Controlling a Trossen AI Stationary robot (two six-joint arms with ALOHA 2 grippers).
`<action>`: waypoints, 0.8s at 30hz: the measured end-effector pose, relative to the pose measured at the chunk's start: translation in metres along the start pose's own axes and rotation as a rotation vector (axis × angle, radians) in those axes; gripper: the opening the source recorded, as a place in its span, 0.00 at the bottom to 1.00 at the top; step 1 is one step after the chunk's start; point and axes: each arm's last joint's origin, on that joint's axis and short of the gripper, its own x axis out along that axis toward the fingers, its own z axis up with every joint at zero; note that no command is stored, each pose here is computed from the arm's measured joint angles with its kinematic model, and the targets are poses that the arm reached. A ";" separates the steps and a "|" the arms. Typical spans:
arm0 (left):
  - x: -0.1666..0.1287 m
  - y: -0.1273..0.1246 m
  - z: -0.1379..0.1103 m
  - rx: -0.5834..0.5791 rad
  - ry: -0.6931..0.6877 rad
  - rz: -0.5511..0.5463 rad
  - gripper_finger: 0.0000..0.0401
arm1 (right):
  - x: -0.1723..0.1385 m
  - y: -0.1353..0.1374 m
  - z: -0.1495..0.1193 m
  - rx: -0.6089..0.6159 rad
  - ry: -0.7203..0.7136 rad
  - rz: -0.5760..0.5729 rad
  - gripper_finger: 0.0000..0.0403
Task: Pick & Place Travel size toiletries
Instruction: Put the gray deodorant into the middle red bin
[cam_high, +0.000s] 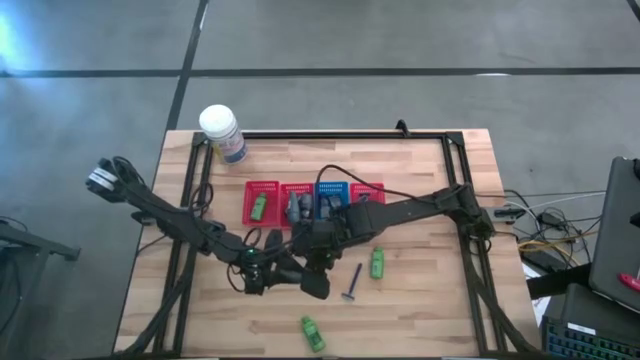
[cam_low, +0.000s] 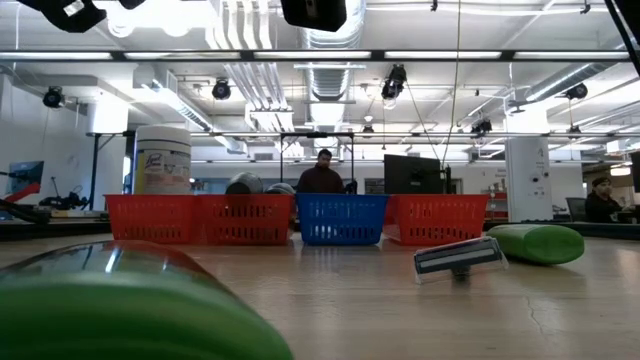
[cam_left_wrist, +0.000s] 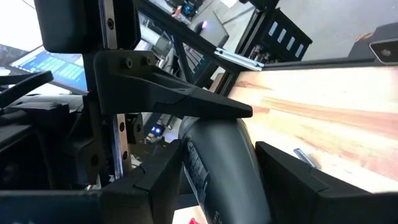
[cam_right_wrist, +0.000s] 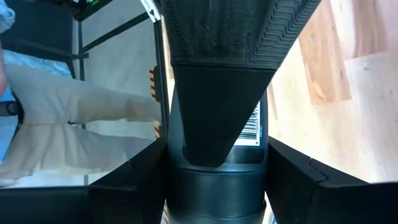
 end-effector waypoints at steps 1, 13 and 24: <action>0.001 0.000 0.000 -0.002 -0.005 0.006 0.50 | 0.000 0.000 0.000 0.000 0.001 0.004 0.50; 0.001 0.001 0.000 0.000 0.003 0.025 0.50 | -0.001 0.001 0.000 -0.001 0.006 0.021 0.50; 0.001 0.001 -0.001 -0.003 0.035 0.041 0.48 | -0.001 0.000 0.000 0.000 0.007 0.021 0.50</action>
